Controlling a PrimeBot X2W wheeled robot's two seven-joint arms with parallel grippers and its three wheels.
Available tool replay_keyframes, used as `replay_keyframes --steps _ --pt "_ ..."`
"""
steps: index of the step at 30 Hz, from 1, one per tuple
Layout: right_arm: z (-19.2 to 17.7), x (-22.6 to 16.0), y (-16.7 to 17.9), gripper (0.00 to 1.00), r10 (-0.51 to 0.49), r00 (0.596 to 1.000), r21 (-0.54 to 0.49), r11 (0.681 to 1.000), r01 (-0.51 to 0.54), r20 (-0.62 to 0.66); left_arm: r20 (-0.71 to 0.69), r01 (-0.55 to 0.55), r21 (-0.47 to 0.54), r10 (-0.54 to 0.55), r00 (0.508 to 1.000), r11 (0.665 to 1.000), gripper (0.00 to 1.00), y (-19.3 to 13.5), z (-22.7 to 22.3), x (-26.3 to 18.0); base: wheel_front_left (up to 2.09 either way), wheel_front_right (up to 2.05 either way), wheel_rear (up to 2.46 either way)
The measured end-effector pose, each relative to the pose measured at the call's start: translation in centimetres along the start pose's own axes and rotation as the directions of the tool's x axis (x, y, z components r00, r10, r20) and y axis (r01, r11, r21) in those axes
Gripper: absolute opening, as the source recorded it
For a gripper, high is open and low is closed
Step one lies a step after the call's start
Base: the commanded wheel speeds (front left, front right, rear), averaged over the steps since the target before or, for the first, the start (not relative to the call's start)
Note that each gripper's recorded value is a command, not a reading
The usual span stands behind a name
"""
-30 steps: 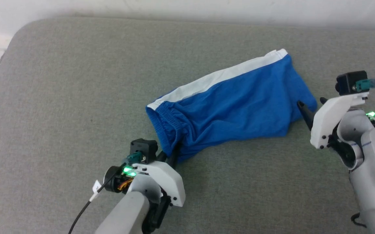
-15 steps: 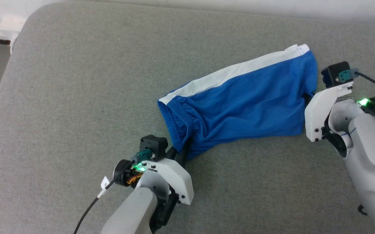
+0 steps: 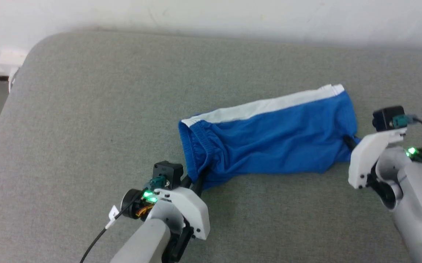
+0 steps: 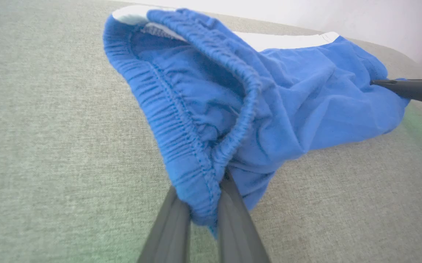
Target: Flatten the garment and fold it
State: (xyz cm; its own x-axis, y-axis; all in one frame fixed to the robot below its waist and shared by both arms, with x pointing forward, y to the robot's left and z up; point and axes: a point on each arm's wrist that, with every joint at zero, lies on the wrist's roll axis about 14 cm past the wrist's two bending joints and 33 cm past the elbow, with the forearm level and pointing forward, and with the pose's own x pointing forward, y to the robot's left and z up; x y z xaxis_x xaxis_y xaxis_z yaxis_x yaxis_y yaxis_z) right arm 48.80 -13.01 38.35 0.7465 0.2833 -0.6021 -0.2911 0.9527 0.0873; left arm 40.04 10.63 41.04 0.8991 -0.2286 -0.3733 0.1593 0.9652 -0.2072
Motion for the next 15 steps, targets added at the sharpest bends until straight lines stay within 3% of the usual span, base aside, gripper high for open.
replay_keyframes --steps 15 --pt "-5.3 -9.2 -0.9 0.00 -0.078 0.991 0.191 0.980 0.055 0.113 -0.048 0.151 0.003 -0.151 0.987 0.988 0.00 -3.5 -2.6 -5.6 0.00 0.00 0.00"
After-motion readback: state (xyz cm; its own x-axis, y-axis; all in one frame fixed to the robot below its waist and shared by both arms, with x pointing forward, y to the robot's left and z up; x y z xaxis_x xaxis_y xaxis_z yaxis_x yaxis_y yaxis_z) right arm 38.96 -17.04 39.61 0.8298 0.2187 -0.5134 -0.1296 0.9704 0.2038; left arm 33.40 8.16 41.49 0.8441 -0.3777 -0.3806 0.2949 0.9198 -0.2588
